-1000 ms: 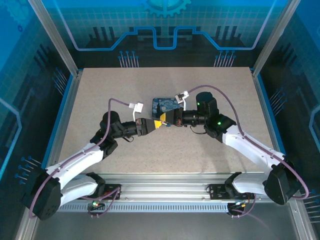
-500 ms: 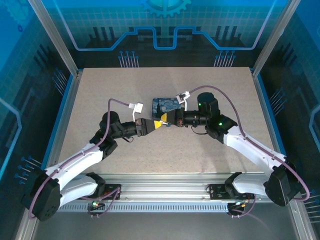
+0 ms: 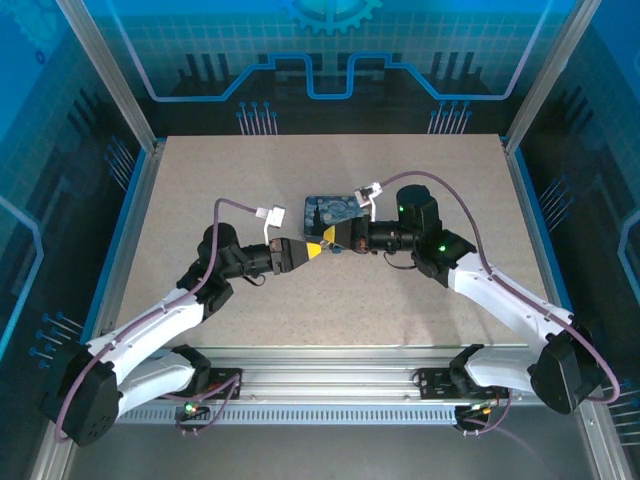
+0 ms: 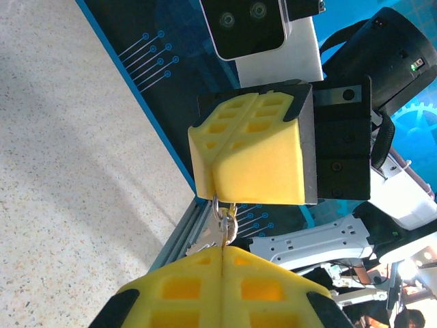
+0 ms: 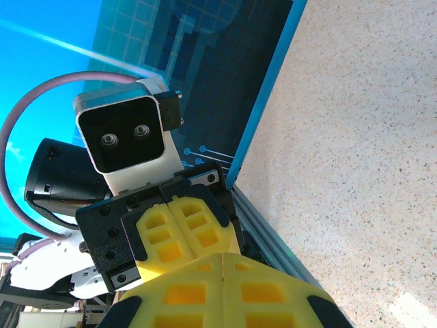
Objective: Unlock the padlock with the key
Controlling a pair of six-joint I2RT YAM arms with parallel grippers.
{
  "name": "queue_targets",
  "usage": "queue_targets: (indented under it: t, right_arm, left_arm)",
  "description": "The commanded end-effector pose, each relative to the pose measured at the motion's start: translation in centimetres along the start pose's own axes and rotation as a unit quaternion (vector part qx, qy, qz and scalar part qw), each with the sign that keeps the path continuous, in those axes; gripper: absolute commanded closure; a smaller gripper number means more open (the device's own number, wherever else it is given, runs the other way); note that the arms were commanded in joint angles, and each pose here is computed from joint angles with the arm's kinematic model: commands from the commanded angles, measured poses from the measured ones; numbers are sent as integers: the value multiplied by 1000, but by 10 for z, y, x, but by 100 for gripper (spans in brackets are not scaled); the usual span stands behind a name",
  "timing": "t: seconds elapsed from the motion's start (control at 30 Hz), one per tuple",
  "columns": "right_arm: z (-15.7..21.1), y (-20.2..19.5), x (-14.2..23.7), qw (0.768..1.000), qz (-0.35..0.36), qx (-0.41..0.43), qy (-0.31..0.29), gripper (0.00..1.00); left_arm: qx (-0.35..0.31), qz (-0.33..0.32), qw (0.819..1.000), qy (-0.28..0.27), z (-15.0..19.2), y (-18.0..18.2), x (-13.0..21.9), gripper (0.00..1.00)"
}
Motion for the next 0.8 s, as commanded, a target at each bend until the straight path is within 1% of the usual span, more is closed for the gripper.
queue_targets:
  t: [0.0, 0.07, 0.13, 0.17, 0.2, 0.3, 0.4, 0.57, 0.77]
  right_arm:
    - [-1, 3, 6, 1000, -7, 12, -13, 99]
    - [0, 1, 6, 1000, -2, 14, -9, 98]
    - [3, 0, 7, 1000, -2, 23, -2, 92]
    - [4, -2, 8, 1000, 5, 27, 0, 88]
    - [5, -3, 10, 999, 14, 34, 0, 81]
    - [7, -10, 18, 998, 39, 53, -2, 68]
    - [6, -12, 26, 996, 42, 78, 1, 61]
    - [6, -4, 32, 992, 29, 118, 24, 60]
    - [6, 5, 31, 989, -18, 139, 38, 61]
  left_arm:
    - [-17, -1, 1000, -4, -2, -6, 1, 100]
    - [-16, -12, 1000, 2, -3, -6, 0, 100]
    - [-19, -16, 1000, 11, -4, -9, 0, 100]
    - [-20, -20, 999, 18, -5, -10, -1, 100]
    - [-20, -27, 999, 27, -5, -11, -1, 100]
    - [-22, -62, 996, 59, -7, -13, -2, 100]
    - [-17, -88, 991, 101, -7, -14, -3, 100]
    - [-8, -81, 982, 168, -9, -22, -10, 100]
    - [-24, -60, 980, 187, -15, -36, -12, 100]
Point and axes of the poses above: each hand's point on the last joint's axis, 136 mm out from that joint toward the fingers, its own x axis back along the fingers, its own y axis along the line the jaws close on, z = x × y, the point moved 8 cm from there along x, back along the fingers, and after that the axes turned 3 degrees about x, right-handed, at the moved point
